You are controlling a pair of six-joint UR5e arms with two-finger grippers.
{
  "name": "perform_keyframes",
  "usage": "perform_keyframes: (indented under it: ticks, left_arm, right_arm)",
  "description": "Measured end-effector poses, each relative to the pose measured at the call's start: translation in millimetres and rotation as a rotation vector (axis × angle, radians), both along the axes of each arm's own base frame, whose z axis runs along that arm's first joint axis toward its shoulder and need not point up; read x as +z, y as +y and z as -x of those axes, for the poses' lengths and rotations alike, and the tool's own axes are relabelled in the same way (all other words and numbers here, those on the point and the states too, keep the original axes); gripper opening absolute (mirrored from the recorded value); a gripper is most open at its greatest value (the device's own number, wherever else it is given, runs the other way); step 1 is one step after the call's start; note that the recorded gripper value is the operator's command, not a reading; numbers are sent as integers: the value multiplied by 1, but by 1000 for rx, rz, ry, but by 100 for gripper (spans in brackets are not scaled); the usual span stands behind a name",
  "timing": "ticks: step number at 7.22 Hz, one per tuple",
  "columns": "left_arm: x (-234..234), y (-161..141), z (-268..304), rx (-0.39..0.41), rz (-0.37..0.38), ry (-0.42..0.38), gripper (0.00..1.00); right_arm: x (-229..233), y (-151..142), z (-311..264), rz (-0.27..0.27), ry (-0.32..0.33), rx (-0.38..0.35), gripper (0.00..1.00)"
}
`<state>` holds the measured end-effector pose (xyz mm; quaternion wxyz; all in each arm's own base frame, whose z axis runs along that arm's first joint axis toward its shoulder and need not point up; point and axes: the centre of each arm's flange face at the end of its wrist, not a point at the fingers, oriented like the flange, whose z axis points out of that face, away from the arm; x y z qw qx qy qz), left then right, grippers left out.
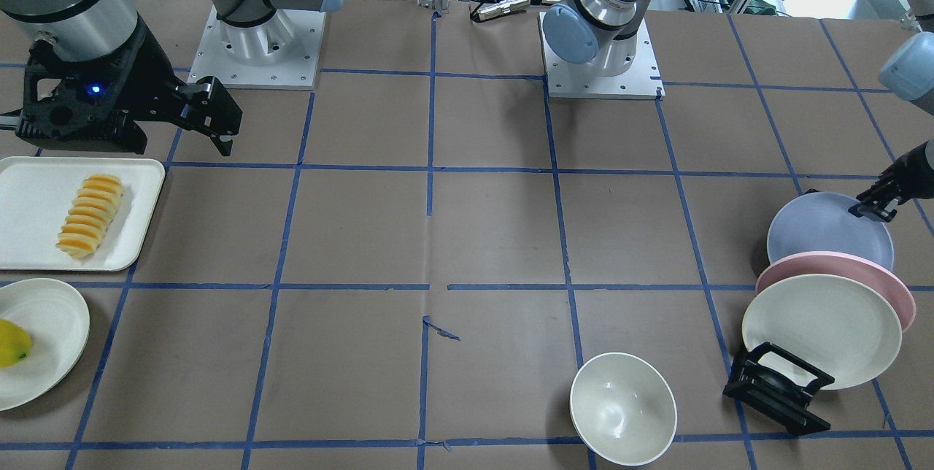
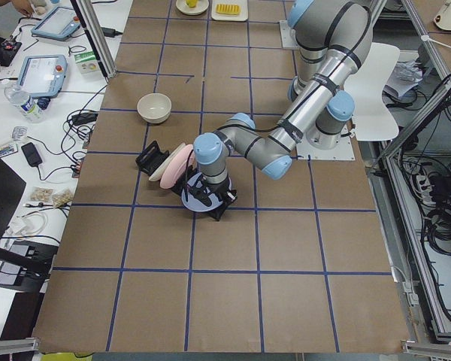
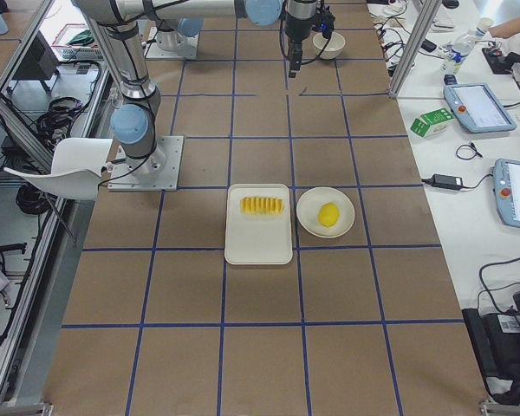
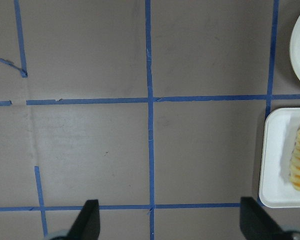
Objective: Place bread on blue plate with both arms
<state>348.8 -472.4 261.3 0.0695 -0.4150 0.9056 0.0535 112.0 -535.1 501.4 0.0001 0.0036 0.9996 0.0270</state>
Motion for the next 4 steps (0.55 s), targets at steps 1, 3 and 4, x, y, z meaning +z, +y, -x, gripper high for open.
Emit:
perform_keyframes:
  ticks: [1, 3, 4]
  left_arm:
    - [6, 0, 2, -9, 5, -2, 0]
    - [16, 2, 6, -35, 7, -3, 0]
    - [21, 2, 6, -41, 8, -4, 0]
  right_arm:
    - [0, 0, 0, 0, 0, 4, 100]
    - [0, -1, 3, 0, 3, 4, 100]
    - [0, -2, 11, -2, 3, -7, 100]
